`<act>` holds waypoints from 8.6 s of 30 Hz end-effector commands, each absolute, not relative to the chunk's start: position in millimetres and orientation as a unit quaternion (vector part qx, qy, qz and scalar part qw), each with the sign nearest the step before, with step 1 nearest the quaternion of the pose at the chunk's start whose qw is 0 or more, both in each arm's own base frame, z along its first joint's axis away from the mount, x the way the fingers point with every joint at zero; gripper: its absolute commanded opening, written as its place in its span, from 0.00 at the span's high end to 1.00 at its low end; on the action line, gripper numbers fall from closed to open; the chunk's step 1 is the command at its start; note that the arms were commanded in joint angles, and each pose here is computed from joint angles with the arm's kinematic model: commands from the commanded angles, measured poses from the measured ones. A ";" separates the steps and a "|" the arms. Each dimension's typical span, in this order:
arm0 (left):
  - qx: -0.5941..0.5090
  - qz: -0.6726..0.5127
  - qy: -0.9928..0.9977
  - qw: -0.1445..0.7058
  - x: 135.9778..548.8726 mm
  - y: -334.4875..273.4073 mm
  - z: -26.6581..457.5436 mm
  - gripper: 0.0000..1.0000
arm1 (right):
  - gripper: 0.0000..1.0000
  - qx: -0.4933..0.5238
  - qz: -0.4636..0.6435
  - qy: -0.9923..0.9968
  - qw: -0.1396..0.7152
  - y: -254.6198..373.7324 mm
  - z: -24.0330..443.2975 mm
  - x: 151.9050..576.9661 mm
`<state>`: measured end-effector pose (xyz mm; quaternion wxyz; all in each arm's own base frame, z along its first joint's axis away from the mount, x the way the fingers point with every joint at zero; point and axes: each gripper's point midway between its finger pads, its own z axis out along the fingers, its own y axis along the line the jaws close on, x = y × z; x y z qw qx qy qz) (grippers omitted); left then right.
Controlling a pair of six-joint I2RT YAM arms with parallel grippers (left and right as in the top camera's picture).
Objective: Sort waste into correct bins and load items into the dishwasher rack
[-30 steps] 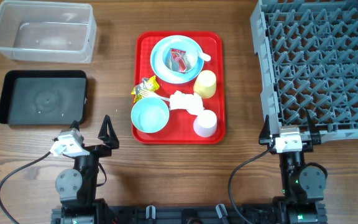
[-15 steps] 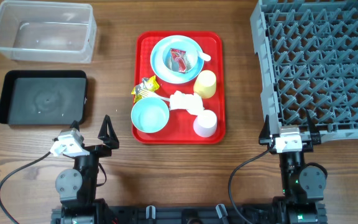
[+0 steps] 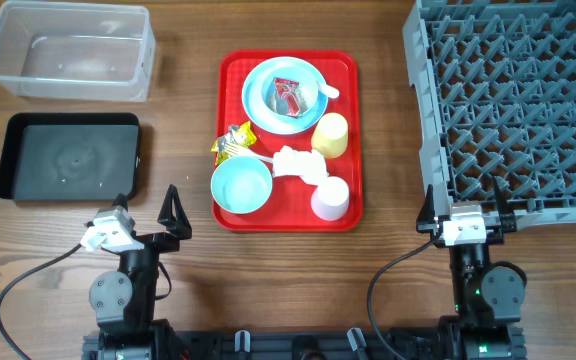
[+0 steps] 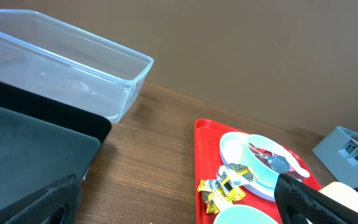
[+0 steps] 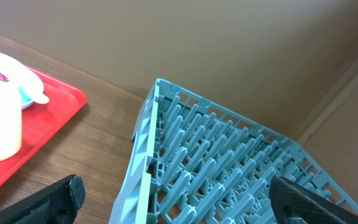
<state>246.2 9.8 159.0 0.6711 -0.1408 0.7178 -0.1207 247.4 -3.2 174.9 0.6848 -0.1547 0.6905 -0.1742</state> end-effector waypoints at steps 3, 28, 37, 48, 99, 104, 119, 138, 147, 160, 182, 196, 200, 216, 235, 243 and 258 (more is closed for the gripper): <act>-0.146 -0.114 0.717 0.672 245.7 13.4 157.3 0.00 | 0.00 -0.161 -0.170 0.686 0.689 -0.1 176.6 247.1; -0.149 -0.113 0.726 0.661 246.9 13.5 150.9 0.00 | 0.00 -0.194 -0.154 0.653 0.715 15.0 192.5 246.0; -0.098 -0.170 0.729 0.656 246.2 -12.7 155.7 0.00 | 0.01 -0.458 -0.169 0.492 0.721 86.8 199.6 223.4; -0.085 -0.176 0.719 0.667 239.8 -16.6 188.0 0.00 | 0.00 -0.314 -0.048 0.540 0.779 77.1 241.6 220.0; -0.091 -0.196 0.973 0.080 364.0 -100.0 121.5 0.00 | 0.00 -0.338 0.385 0.709 0.484 155.6 369.3 315.7; -0.086 -0.207 0.969 0.107 379.6 -103.6 122.9 0.00 | 0.00 -0.328 0.377 0.722 0.478 151.5 363.1 317.5; -0.011 -0.034 0.964 0.264 427.4 -130.9 170.5 0.00 | 0.00 -0.131 0.115 0.878 0.446 58.6 300.5 365.2; 0.001 -0.030 0.986 0.164 429.1 -149.8 75.6 0.30 | 0.10 -0.121 0.122 0.884 0.435 59.1 295.6 362.5; 0.003 -0.021 0.991 0.132 419.1 -148.2 51.3 0.33 | 0.16 -0.118 0.124 0.884 0.435 59.1 295.6 362.7; 0.005 -0.016 0.993 0.121 414.7 -146.8 36.7 0.86 | 0.19 -0.101 0.133 0.902 0.398 59.4 268.8 374.7; -0.025 0.026 0.959 0.280 439.7 -119.8 162.4 0.96 | 0.21 -0.099 0.134 0.907 0.386 59.3 263.4 372.3; -0.079 0.186 0.897 0.393 469.8 -33.5 226.8 0.96 | 0.22 -0.091 0.138 0.908 0.385 59.3 263.4 372.3; -0.122 0.183 0.878 0.424 487.4 4.5 240.4 0.96 | 0.22 -0.091 0.138 0.908 0.385 59.3 263.4 372.3; -0.188 0.028 0.847 0.496 565.5 124.6 200.8 0.55 | 0.22 -0.077 0.144 0.912 0.376 59.3 260.7 369.7; -0.080 -0.122 0.919 0.367 477.0 -8.1 229.4 0.04 | 0.21 -0.078 0.143 0.911 0.380 59.3 262.2 371.2; 0.061 -0.157 0.965 0.201 414.8 -134.7 164.2 0.09 | 0.21 -0.077 0.144 0.912 0.377 59.3 261.0 370.0; 0.212 -0.106 0.968 0.087 370.9 -237.3 57.8 0.20 | 0.20 -0.076 0.144 0.918 0.361 59.1 255.4 364.2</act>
